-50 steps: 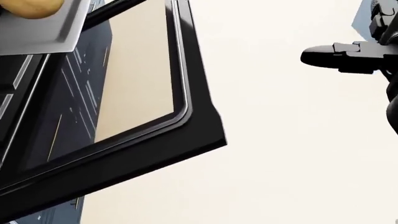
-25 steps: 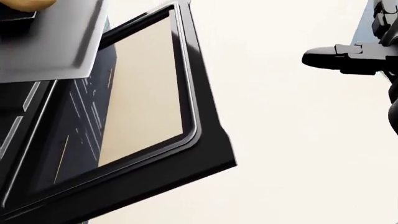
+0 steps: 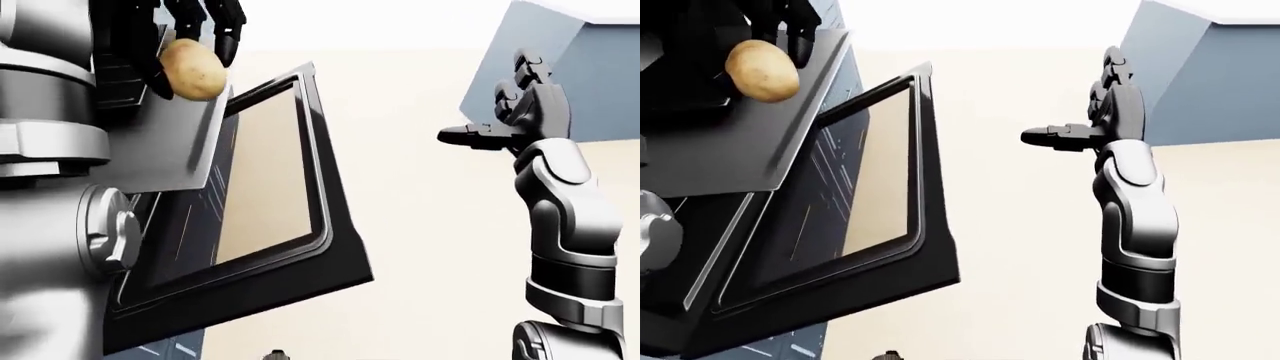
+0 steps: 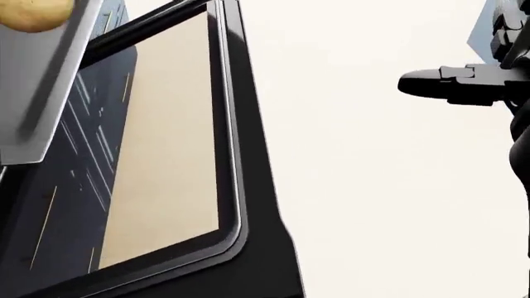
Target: Place the potato on the top rack of the oven.
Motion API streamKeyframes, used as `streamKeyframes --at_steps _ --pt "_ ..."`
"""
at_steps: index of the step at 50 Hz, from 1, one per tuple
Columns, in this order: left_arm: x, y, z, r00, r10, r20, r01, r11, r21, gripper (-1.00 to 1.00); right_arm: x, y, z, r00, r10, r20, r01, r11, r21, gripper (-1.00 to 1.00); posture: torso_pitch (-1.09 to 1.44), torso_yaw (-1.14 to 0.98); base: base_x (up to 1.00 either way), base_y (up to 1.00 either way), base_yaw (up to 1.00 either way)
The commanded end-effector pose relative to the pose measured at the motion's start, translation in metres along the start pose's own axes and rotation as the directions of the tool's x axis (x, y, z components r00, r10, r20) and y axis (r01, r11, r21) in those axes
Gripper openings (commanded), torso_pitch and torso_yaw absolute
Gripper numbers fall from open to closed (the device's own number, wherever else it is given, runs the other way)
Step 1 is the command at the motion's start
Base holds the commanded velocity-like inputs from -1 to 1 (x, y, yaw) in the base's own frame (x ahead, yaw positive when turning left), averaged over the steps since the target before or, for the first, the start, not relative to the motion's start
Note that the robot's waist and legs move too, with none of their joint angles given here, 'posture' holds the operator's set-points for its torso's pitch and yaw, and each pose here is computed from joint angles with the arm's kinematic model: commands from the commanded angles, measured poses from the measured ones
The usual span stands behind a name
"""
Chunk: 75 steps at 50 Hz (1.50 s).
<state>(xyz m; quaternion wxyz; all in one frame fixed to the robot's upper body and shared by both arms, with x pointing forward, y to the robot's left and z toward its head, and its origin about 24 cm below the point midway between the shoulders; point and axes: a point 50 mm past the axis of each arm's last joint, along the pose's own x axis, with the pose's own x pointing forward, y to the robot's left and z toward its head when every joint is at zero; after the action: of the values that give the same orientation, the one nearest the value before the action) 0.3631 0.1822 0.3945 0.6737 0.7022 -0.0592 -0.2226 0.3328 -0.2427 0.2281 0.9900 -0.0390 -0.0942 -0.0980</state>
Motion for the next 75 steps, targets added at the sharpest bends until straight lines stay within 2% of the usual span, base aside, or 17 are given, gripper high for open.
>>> streamKeyframes --at_steps 1,14,15,20,23,27,33,40,45,53,57,61,62,63,65,68,75 --pt "-0.022 0.027 0.008 0.992 0.128 0.014 -0.128 0.991 0.037 -0.95 -0.001 0.000 0.027 0.992 0.004 0.123 -0.004 1.000 0.001 1.00 0.00 0.00 0.00 0.00 0.00" --pt "-0.025 0.038 0.014 0.991 0.136 0.019 -0.137 0.989 0.049 -0.95 0.000 0.000 0.027 0.992 0.007 0.126 -0.007 1.000 0.002 1.00 0.00 0.00 0.00 0.00 0.00" --pt "-0.025 0.036 0.013 0.991 0.132 0.017 -0.133 0.989 0.064 -0.95 -0.001 0.001 0.027 0.992 0.011 0.125 -0.011 1.000 -0.001 1.00 0.00 0.00 0.00 0.00 0.00" --pt "-0.026 0.036 0.010 0.991 0.135 0.011 -0.135 0.989 0.055 -0.95 -0.001 0.001 0.027 0.992 0.011 0.126 -0.011 1.000 -0.003 1.00 0.00 0.00 0.00 0.00 0.00" --pt "-0.031 0.043 0.010 0.990 0.142 0.010 -0.142 0.988 0.056 -0.95 -0.001 0.001 0.027 0.992 0.012 0.125 -0.012 1.000 -0.002 1.00 0.00 0.00 0.00 0.00 0.00" --pt "-0.033 0.045 0.006 0.990 0.138 -0.015 -0.137 0.988 0.067 -0.95 -0.001 0.002 0.026 0.992 0.014 0.126 -0.014 1.000 -0.001 1.00 0.00 0.00 0.00 0.00 0.00" --pt "-0.035 0.044 -0.012 0.985 0.144 -0.099 -0.139 0.989 0.048 -0.95 -0.001 0.002 0.026 0.992 0.015 0.125 -0.015 1.000 0.000 1.00 0.00 0.00 0.00 0.00 0.00" --pt "-0.061 0.066 -0.016 0.974 0.166 -0.152 -0.154 0.984 0.084 -0.95 -0.001 0.002 0.025 0.992 0.016 0.123 -0.017 1.000 0.000 1.00 0.00 0.00 0.00 0.00 0.00" --pt "-0.069 0.071 -0.019 0.968 0.167 -0.186 -0.152 0.984 0.096 -0.95 -0.001 0.001 0.026 0.992 0.015 0.124 -0.016 1.000 0.003 1.00 0.00 0.00 0.00 0.00 0.00" --pt "-0.076 0.080 -0.020 0.949 0.191 -0.251 -0.166 0.979 0.118 -0.95 -0.001 0.002 0.025 0.992 0.016 0.123 -0.017 1.000 0.007 1.00 0.00 0.00 0.00 0.00 0.00" --pt "-0.060 0.070 -0.029 0.924 0.233 -0.304 -0.205 0.971 0.122 -0.96 -0.002 0.000 0.027 0.992 0.014 0.126 -0.015 1.000 0.009 1.00 0.00 0.00 0.00 0.00 0.00" --pt "-0.050 0.066 -0.033 0.899 0.275 -0.340 -0.258 0.961 0.094 -0.95 -0.001 0.001 0.027 0.992 0.015 0.126 -0.017 1.000 0.011 1.00 0.00 0.00 0.00 0.00 0.00" --pt "-0.046 0.065 -0.034 0.893 0.284 -0.350 -0.281 0.958 0.059 -0.95 -0.002 0.001 0.028 0.992 0.015 0.126 -0.016 1.000 0.011 1.00 0.00 0.00 0.00 0.00 0.00" --pt "-0.043 0.063 -0.035 0.886 0.297 -0.355 -0.298 0.953 0.055 -0.96 -0.002 0.001 0.027 0.992 0.016 0.125 -0.018 1.000 0.011 1.00 0.00 0.00 0.00 0.00 0.00" --pt "-0.036 0.056 -0.037 0.892 0.273 -0.360 -0.294 0.956 -0.003 -0.96 -0.001 0.002 0.027 0.992 0.018 0.127 -0.019 1.000 0.010 1.00 0.00 0.00 0.00 0.00 0.00" --pt "-0.032 0.052 -0.039 0.891 0.266 -0.369 -0.279 0.960 0.016 -0.96 0.000 0.001 0.027 0.992 0.016 0.125 -0.018 1.000 0.011 1.00 0.00 0.00 0.00 0.00 0.00" --pt "-0.028 0.045 -0.045 0.872 0.251 -0.421 -0.267 0.963 0.023 -0.97 0.000 -0.001 0.027 0.992 0.013 0.125 -0.015 1.000 0.016 1.00 0.00 0.00 0.00 0.00 0.00"
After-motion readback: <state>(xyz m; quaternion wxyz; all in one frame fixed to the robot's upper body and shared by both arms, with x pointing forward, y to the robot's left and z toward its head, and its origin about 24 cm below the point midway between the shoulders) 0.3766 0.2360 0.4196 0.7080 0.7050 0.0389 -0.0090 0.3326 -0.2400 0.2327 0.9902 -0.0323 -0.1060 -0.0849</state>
